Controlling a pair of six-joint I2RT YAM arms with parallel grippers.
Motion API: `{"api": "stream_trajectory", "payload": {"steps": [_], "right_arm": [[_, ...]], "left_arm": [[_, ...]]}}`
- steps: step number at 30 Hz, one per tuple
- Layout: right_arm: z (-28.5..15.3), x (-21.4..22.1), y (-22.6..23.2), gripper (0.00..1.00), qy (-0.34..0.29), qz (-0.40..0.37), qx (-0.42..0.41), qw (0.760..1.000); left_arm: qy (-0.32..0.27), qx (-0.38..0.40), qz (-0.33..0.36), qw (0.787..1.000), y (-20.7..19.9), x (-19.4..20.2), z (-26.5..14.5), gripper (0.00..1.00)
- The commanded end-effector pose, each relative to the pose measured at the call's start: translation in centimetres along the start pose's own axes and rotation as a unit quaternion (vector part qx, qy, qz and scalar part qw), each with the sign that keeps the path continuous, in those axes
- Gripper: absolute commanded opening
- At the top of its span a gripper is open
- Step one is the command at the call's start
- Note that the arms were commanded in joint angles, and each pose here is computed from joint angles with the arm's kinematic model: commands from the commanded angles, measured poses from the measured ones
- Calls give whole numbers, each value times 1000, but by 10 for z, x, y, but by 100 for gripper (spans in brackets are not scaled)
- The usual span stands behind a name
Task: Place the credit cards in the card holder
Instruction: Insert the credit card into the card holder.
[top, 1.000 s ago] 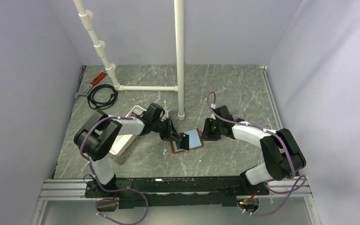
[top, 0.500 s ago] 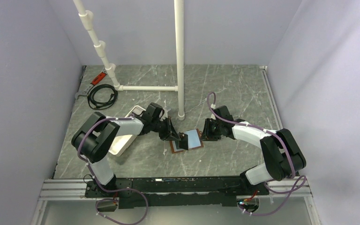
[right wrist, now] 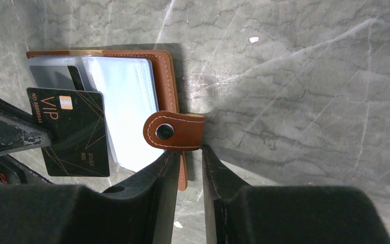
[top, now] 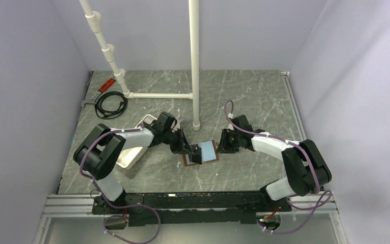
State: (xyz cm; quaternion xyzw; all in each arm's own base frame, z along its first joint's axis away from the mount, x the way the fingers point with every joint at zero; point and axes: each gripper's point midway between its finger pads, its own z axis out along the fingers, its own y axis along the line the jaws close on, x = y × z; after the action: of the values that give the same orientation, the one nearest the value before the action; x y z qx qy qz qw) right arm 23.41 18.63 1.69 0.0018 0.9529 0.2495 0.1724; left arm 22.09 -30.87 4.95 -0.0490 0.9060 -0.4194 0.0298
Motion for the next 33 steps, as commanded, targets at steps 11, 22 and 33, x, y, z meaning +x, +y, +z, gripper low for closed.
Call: {"api": "stream_trajectory", "payload": {"steps": [11,22,33], "right_arm": [[0,27,-16,29,42,-3,23,999],[-1,26,-11,30,44,-7,13,999],[0,28,-5,31,51,-7,-7,999]], "left_arm": [[-7,-11,6,1000,-2,3,-11,0],[2,-3,8,1000,4,2,0,0],[-1,26,42,999,-10,-8,5,0]]}}
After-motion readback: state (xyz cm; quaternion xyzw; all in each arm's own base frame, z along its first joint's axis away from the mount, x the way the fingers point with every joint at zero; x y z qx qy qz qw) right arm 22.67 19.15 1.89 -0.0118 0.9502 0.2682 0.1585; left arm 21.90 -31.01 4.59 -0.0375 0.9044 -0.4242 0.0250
